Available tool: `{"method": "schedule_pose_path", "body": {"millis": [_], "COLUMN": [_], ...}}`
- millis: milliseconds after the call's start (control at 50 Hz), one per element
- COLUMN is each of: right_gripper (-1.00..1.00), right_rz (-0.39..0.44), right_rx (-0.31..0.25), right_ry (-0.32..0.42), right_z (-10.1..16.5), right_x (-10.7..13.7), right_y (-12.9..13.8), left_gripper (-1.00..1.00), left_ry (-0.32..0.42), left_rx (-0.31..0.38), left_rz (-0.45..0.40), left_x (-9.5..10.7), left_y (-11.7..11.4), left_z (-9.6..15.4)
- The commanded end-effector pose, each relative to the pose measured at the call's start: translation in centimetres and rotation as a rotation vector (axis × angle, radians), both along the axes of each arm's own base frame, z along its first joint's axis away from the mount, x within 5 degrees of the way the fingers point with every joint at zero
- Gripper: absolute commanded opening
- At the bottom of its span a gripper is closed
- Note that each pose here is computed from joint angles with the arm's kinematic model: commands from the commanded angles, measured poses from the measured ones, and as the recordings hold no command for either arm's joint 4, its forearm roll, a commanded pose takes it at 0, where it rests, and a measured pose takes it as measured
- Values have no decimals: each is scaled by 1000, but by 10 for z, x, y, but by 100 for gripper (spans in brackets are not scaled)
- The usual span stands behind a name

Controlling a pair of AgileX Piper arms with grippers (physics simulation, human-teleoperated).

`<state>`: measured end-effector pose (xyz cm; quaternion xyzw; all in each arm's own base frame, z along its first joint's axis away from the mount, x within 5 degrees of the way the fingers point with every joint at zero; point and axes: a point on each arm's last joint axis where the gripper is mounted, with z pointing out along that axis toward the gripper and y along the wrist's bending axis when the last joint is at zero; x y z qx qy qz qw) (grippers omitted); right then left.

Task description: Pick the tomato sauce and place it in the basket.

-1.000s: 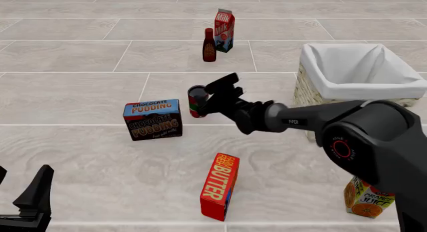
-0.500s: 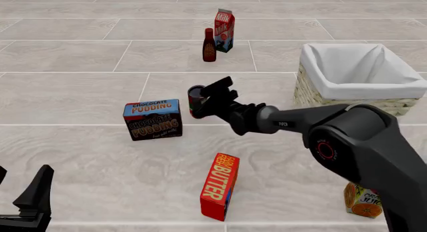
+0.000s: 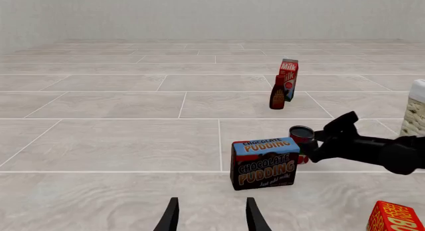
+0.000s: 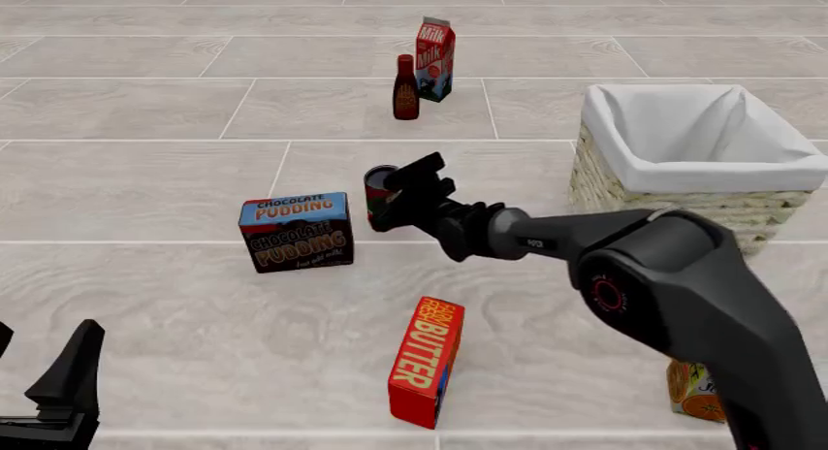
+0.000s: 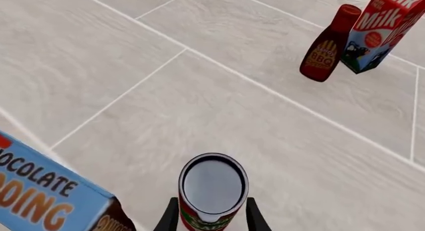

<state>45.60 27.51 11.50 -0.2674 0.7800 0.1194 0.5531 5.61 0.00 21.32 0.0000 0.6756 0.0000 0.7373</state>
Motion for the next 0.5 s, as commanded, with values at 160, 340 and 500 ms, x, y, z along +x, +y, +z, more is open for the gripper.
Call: {"method": "schedule_pose_path", "body": {"millis": [160, 340, 500], "right_gripper": [100, 100, -100], "right_rz": [-7, -1, 13], "right_rx": [-12, -28, -15], "right_ry": [9, 10, 16], "right_z": [-12, -17, -16], "right_x": [14, 18, 9], "right_y": [3, 5, 13], "left_gripper": [100, 100, 100], "left_ry": [0, 0, 0], "left_rx": [0, 0, 0], "left_rz": [0, 0, 0], "left_x": [0, 0, 0], "left_y": [0, 0, 0], "left_z": [0, 0, 0]}}
